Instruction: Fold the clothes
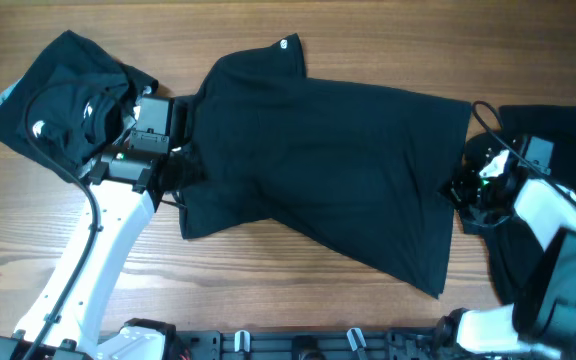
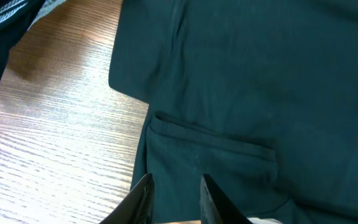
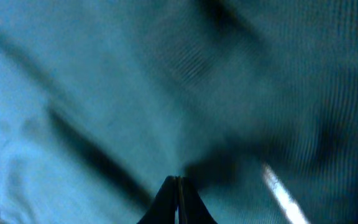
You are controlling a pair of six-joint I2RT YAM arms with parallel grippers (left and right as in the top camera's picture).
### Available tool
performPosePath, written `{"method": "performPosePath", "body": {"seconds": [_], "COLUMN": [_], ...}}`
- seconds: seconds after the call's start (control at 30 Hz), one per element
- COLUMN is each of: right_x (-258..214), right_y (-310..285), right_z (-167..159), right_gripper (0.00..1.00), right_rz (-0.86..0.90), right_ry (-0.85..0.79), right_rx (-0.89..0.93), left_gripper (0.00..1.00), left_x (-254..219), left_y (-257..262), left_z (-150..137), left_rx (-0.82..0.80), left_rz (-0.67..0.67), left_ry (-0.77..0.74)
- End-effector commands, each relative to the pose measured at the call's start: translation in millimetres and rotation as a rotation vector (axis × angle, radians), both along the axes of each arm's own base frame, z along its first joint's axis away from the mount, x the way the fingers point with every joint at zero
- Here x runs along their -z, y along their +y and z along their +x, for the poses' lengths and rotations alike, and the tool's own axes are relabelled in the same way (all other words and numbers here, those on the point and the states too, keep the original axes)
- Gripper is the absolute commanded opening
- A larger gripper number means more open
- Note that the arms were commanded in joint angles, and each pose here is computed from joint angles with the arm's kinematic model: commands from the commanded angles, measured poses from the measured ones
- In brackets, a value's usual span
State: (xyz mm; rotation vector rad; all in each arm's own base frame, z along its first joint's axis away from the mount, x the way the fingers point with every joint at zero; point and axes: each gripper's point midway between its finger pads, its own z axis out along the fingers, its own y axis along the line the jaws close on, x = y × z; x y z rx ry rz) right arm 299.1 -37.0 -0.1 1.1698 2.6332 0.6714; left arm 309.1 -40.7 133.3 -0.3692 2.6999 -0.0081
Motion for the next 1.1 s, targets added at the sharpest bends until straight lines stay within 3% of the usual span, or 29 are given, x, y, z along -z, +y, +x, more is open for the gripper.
{"method": "performPosePath", "body": {"seconds": [0.0, 0.13, 0.2, 0.23, 0.3, 0.4, 0.6, 0.73, 0.77, 0.83, 0.97, 1.07], "right_x": [45.1, 56.9, 43.6, 32.7, 18.8, -0.8, -101.2, -115.6, -112.1, -102.4, -90.3, -88.4], "right_y": [-5.5, -34.3, -47.9, -50.9, -51.3, -50.0, -15.3, 8.1, 15.4, 28.9, 32.1, 22.6], "right_z": [-3.8, 31.9, 49.6, 56.6, 56.2, 40.9, 35.3, 17.6, 11.9, 3.9, -1.6, 28.7], "right_gripper": [0.04, 0.04, 0.04, 0.15, 0.23, 0.25, 0.33, 0.35, 0.35, 0.35, 0.38, 0.41], "right_rz": [0.012, -0.081, -0.127, -0.127, -0.13, -0.108, -0.044, -0.006, 0.007, 0.015, -0.047, -0.121], "right_ry": [0.118, 0.09, 0.071, 0.08, 0.113, 0.181, -0.104, -0.1, -0.075, -0.037, 0.014, -0.098], "right_rx": [0.082, 0.131, 0.139, 0.133, 0.083, 0.066, -0.174, -0.25, -0.269, -0.302, -0.319, -0.284], "left_gripper": [0.25, 0.25, 0.31, 0.34, 0.39, 0.41, 0.35, 0.1, 0.04, 0.04, 0.04, 0.04], "left_x": [-10.1, -10.0, -10.0, -10.0, -10.0, -10.5, 29.2, 97.9, 115.6, 143.2, 165.7, 168.5], "left_y": [-1.1, -1.0, -1.0, -1.0, -1.0, -1.3, -40.4, -43.5, -39.2, -16.7, 56.6, 81.0], "left_z": [3.0, 2.9, 2.9, 2.9, 2.9, 4.9, 41.2, 64.2, 67.6, 72.6, 63.6, 58.0], "left_rx": [0.011, 0.011, 0.011, 0.011, 0.011, 0.011, 0.231, 0.268, 0.255, 0.182, -0.11, -0.212], "left_rz": [-0.01, -0.01, -0.01, -0.01, -0.01, -0.011, -0.108, -0.076, -0.057, 0.018, 0.163, 0.05], "left_ry": [-0.031, -0.031, -0.031, -0.031, -0.031, -0.038, -0.017, 0.068, 0.091, 0.125, 0.191, 0.213]}}
